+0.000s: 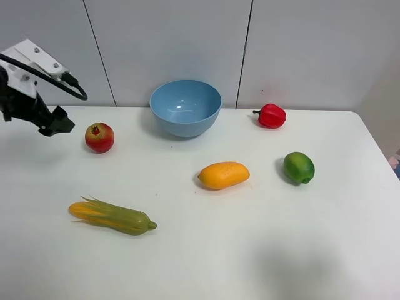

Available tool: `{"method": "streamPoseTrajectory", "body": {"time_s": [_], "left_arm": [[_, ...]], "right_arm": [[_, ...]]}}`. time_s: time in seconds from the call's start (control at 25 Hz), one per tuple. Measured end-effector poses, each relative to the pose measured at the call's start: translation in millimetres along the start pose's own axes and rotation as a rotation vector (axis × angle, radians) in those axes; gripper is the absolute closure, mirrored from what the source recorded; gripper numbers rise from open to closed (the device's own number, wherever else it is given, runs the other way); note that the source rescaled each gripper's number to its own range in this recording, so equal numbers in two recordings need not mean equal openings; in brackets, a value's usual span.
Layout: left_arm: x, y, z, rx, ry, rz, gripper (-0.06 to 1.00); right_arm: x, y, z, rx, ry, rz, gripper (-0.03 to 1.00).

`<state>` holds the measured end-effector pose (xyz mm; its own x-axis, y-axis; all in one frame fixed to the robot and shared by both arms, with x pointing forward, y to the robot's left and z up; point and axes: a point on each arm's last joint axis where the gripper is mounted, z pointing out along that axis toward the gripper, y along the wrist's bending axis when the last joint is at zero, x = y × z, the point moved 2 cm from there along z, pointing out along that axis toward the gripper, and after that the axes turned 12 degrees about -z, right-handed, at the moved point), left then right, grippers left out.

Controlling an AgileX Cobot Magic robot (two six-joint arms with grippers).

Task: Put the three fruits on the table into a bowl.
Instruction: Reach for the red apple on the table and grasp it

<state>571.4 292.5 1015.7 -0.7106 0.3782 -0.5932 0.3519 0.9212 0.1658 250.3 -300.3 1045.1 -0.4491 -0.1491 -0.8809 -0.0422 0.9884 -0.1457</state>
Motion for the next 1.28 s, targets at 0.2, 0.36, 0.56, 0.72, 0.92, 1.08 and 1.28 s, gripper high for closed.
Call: {"method": "streamPoseTrajectory", "body": {"time_s": [0.2,0.36,0.56,0.72,0.92,1.08,1.28], "left_arm": [[-8,-7,31,0.080,0.013,-0.035,-0.06],[-17,-5,45,0.102,0.005,-0.082,-0.06],[-22,-5,66,0.136,0.019,-0.180,-0.06],[-17,-6,86,0.149,0.063,-0.215,-0.06],[-6,-7,106,0.153,0.103,-0.220,-0.06],[-4,-6,115,0.139,0.098,-0.208,-0.06],[-4,-3,123,0.112,0.077,-0.208,-0.06]], "right_arm": [[0,0,0,0.000,0.000,0.000,-0.03],[0,0,0,0.000,0.000,0.000,-0.03],[0,0,0,0.000,0.000,0.000,-0.03],[0,0,0,0.000,0.000,0.000,-0.03],[0,0,0,0.000,0.000,0.000,-0.03],[0,0,0,0.000,0.000,0.000,-0.03],[0,0,0,0.000,0.000,0.000,-0.03]]}}
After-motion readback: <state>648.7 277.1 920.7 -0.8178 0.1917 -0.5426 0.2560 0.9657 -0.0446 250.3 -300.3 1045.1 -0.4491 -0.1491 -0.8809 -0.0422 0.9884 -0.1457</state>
